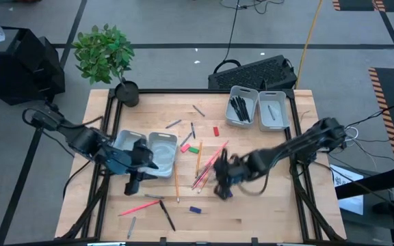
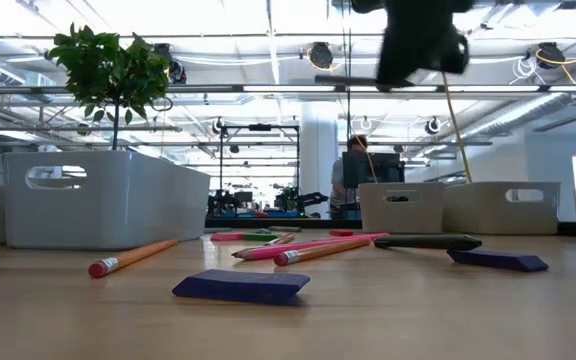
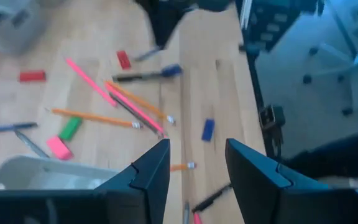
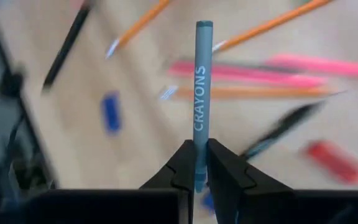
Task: Sort crayons/erasers/pens/pencils in bins
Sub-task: Put the gray crayon into the top right gray bin
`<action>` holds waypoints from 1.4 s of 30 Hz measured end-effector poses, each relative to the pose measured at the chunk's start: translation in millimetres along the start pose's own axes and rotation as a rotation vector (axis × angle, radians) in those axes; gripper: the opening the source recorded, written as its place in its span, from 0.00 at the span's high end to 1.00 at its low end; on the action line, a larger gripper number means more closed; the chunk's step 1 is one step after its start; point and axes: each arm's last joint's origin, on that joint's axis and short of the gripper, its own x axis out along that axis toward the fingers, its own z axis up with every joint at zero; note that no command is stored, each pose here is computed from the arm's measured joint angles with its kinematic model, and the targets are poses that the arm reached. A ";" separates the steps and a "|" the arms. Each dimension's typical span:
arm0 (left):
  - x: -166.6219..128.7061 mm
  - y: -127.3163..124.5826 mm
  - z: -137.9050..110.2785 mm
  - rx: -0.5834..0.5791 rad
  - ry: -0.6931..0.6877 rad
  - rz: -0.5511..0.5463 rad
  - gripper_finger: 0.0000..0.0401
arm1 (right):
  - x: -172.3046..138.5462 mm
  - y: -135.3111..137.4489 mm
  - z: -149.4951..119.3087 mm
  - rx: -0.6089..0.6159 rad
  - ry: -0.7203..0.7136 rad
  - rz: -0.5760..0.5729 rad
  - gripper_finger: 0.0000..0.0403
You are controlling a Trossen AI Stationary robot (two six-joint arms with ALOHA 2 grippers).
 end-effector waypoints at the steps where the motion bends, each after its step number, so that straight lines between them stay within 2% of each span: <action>1: -3.4 1.0 0.6 -0.002 -0.019 0.007 0.61 | -8.8 -8.8 6.8 0.026 -0.031 -0.030 0.94; 6: -14.8 5.9 1.5 -0.011 -0.080 0.056 0.61 | -46.9 -61.0 33.2 0.147 -0.126 -0.217 0.95; 11: -18.0 7.4 0.6 -0.005 -0.087 0.072 0.61 | -77.1 -115.9 49.3 0.256 -0.143 -0.400 0.95; 18: -17.9 11.2 -1.9 0.009 -0.060 0.108 0.61 | -99.6 -192.5 58.8 0.404 -0.013 -0.652 0.96; 24: -15.2 25.6 5.9 0.011 -0.086 0.177 0.61 | -85.2 -261.6 45.6 0.549 0.134 -0.785 0.95; 27: -13.6 37.9 13.9 0.002 -0.119 0.216 0.61 | -67.5 -285.6 31.2 0.595 0.177 -0.805 0.95; 33: -11.9 63.6 27.3 -0.017 -0.142 0.198 0.61 | -31.1 -312.2 5.8 0.666 0.166 -0.736 0.95; 38: -13.6 89.2 33.3 -0.047 -0.154 0.284 0.61 | -15.7 -327.4 -8.2 0.713 0.131 -0.707 0.94; 42: -16.2 107.1 36.1 -0.096 -0.162 0.335 0.61 | -12.5 -332.0 -11.4 0.736 0.118 -0.685 0.89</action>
